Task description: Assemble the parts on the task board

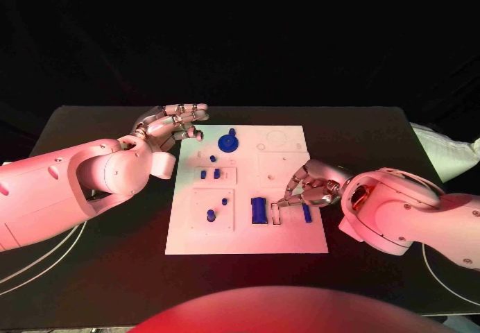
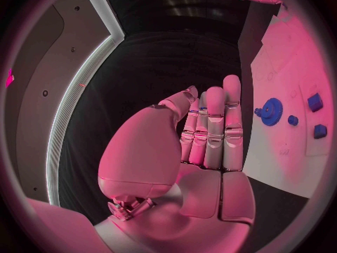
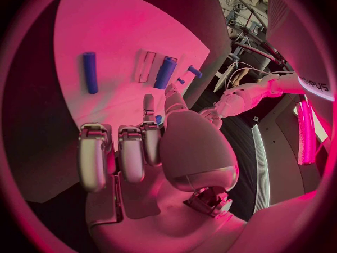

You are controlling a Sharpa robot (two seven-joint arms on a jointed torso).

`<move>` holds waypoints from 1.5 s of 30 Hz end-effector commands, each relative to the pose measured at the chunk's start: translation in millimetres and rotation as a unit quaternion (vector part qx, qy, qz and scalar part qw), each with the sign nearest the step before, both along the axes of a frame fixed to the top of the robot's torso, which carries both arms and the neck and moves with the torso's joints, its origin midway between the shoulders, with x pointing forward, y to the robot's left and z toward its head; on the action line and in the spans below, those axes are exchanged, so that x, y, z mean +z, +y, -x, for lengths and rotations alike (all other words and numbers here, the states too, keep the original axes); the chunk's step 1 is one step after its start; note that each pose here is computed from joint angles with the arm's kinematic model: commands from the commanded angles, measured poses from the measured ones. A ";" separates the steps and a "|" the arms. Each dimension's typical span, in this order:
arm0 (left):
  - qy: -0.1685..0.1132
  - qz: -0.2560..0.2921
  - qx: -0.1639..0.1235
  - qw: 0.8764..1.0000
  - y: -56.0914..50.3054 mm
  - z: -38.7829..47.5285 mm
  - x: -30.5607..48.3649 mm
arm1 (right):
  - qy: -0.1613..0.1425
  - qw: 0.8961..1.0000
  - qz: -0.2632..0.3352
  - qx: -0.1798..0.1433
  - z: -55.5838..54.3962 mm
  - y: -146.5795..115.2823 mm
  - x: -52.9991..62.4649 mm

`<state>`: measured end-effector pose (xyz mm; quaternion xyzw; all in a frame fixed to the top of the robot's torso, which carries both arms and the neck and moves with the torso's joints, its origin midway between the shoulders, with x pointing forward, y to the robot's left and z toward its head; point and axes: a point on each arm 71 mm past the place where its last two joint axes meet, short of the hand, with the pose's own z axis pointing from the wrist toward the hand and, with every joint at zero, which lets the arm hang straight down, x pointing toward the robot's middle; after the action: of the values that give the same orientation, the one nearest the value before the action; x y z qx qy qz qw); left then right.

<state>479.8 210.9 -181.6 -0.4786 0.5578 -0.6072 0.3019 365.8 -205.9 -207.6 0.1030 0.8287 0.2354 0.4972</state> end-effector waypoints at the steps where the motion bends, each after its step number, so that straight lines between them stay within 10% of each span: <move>1: -0.006 0.003 -0.006 1.000 -0.9 1.2 1.5 | -0.013 1.000 0.012 -0.002 -1.7 -12.8 1.9; 45: -0.019 -0.011 -0.007 1.000 4.1 1.2 2.4 | -0.006 0.988 0.153 0.033 6.0 -24.1 -33.9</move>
<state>479.1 216.4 -180.6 -0.4674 0.5624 -0.6052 0.3146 361.9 -231.6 -238.1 0.0225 0.8553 0.1324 0.5005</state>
